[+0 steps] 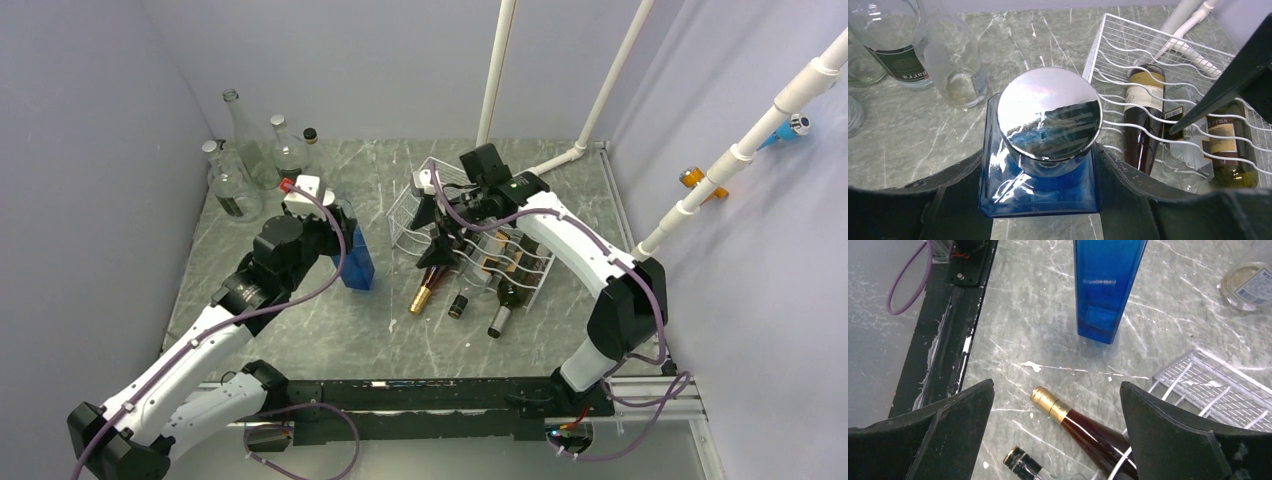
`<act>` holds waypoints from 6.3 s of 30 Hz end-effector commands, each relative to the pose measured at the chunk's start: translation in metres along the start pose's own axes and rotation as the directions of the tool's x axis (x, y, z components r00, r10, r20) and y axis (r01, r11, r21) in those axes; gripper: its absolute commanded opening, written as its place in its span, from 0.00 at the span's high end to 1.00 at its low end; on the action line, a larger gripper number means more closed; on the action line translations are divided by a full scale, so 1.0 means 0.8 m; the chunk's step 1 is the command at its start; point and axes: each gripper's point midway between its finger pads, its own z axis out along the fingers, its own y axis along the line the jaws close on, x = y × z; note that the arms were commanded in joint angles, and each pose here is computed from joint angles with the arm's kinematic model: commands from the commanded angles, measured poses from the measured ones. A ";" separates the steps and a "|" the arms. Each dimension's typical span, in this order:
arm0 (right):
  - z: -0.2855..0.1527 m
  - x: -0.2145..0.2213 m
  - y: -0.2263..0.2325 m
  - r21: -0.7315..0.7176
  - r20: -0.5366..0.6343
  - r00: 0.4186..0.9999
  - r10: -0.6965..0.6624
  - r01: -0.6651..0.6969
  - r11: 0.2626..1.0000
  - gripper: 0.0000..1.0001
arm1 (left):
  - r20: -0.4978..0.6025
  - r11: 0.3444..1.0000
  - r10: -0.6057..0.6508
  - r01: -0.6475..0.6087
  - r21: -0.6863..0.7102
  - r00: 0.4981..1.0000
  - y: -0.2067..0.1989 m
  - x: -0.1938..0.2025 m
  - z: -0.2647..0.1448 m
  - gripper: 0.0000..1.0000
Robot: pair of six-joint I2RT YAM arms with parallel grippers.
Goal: Take the wine bottle off the wine rack
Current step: Place the wine bottle at the center of the board, then pick up the wine bottle from the wine rack.
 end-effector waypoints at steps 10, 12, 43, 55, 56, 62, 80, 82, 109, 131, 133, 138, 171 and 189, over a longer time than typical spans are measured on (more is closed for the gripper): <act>-0.041 -0.004 0.026 0.047 0.137 0.987 -0.081 0.076 0.996 0.00 | 0.344 0.999 -0.022 0.013 0.031 0.939 0.021 -0.166 -0.009 1.00; -0.047 -0.002 0.027 0.063 0.158 0.984 -0.084 0.075 0.995 0.00 | 0.349 1.000 -0.010 0.008 0.008 0.937 0.035 -0.171 -0.006 1.00; -0.084 0.006 0.008 0.147 0.243 0.969 -0.052 0.017 0.989 0.00 | 0.424 0.965 0.189 -0.087 -0.248 0.886 0.190 -0.229 0.057 1.00; -0.084 0.010 0.007 0.148 0.244 0.969 -0.047 0.010 0.989 0.00 | 0.382 0.950 0.235 -0.129 -0.284 0.894 0.230 -0.226 0.090 1.00; -0.084 0.010 0.007 0.148 0.244 0.969 -0.047 0.010 0.989 0.00 | 0.381 0.949 0.238 -0.130 -0.288 0.893 0.233 -0.227 0.092 1.00; -0.084 0.011 0.006 0.147 0.244 0.969 -0.044 0.008 0.989 0.00 | 0.388 0.939 0.276 -0.161 -0.305 0.879 0.244 -0.231 0.102 1.00; -0.082 0.014 0.005 0.143 0.246 0.968 -0.037 0.001 0.990 0.00 | 0.372 0.929 0.313 -0.199 -0.312 0.874 0.269 -0.230 0.135 1.00; -0.082 0.014 0.005 0.143 0.246 0.968 -0.036 0.001 0.990 0.00 | 0.367 0.931 0.306 -0.195 -0.309 0.878 0.271 -0.228 0.138 1.00; -0.083 0.015 0.005 0.141 0.249 0.968 -0.036 0.000 0.990 0.00 | 0.285 0.909 0.220 -0.090 -0.406 0.933 0.305 -0.194 0.137 0.24; -0.089 0.011 0.009 0.150 0.250 0.967 -0.056 0.019 0.988 0.00 | 0.309 0.919 0.125 0.007 -0.395 0.943 0.262 -0.228 0.057 0.01; -0.091 0.011 0.010 0.152 0.248 0.967 -0.063 0.025 0.988 0.00 | 0.324 0.922 0.095 0.040 -0.386 0.941 0.255 -0.225 0.041 0.00; -0.097 0.011 0.014 0.159 0.248 0.966 -0.077 0.038 0.987 0.00 | 0.370 0.932 0.002 0.132 -0.337 0.929 0.228 -0.209 0.001 0.00; -0.220 0.037 0.031 0.459 0.147 0.979 -0.144 0.062 0.886 0.00 | -0.172 0.906 -0.263 0.305 0.293 0.949 0.002 0.001 -0.048 0.00; -0.243 0.051 0.030 0.491 0.257 0.966 -0.040 -0.095 0.866 0.00 | -0.224 0.888 -0.109 0.196 0.416 0.969 -0.098 0.096 -0.051 0.00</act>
